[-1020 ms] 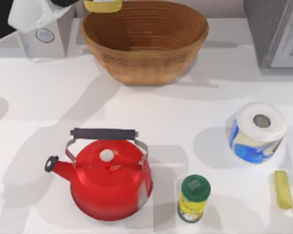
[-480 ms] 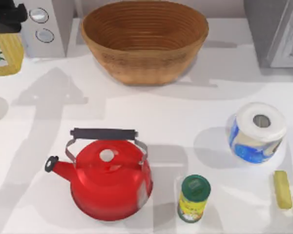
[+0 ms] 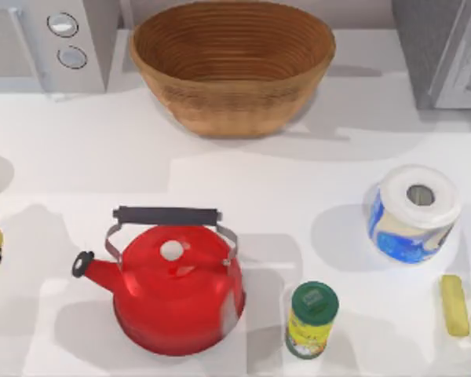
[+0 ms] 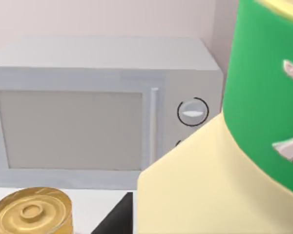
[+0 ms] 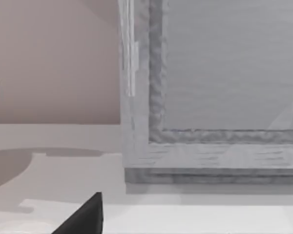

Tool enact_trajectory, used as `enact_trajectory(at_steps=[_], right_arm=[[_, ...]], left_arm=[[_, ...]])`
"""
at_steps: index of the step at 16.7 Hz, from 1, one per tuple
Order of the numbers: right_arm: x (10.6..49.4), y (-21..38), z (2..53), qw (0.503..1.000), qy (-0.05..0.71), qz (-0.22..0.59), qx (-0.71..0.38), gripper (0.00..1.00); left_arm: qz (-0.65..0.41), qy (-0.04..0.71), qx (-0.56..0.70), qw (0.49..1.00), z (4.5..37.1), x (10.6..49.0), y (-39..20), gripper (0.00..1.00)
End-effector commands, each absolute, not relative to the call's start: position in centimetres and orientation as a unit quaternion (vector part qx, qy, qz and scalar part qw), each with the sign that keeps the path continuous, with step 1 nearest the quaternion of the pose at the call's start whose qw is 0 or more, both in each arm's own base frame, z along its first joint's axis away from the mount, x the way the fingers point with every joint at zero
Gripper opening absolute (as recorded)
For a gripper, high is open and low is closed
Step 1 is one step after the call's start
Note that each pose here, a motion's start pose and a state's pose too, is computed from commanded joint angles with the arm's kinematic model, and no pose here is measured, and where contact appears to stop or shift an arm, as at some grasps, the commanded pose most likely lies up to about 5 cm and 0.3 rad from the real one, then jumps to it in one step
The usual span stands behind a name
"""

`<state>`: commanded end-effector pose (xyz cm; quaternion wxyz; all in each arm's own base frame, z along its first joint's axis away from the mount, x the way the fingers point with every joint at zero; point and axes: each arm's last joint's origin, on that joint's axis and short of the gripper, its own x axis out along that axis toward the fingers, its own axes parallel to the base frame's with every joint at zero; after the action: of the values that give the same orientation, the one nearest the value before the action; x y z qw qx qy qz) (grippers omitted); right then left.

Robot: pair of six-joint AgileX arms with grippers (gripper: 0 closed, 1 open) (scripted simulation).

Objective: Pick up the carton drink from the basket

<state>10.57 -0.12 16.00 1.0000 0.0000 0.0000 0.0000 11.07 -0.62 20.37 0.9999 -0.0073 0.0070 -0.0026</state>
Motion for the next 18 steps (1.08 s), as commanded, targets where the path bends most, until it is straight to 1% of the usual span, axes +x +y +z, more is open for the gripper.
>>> enact_trajectory(at_steps=[3, 6, 12, 15, 18], right_arm=[[10.6, -0.1, 16.0, 1.0, 0.0, 0.0, 0.0, 1.0], [10.6, -0.1, 16.0, 1.0, 0.0, 0.0, 0.0, 1.0], [10.6, -0.1, 16.0, 1.0, 0.0, 0.0, 0.0, 1.0], [10.6, -0.1, 16.0, 1.0, 0.0, 0.0, 0.0, 1.0], [10.6, -0.1, 16.0, 1.0, 0.0, 0.0, 0.0, 1.0]], left_arm=[[-0.001, 0.002, -0.002, 1.0, 17.1, 10.6, -0.2, 0.0], [0.0, 0.0, 0.0, 1.0, 16.0, 10.6, -0.1, 0.0], [0.002, 0.002, -0.001, 1.0, 16.2, 10.6, -0.2, 0.0], [0.019, 0.007, -0.01, 1.0, 17.3, 11.1, -0.4, 0.0], [0.048, 0.031, -0.02, 0.998, 18.7, 12.4, -0.9, 0.0]])
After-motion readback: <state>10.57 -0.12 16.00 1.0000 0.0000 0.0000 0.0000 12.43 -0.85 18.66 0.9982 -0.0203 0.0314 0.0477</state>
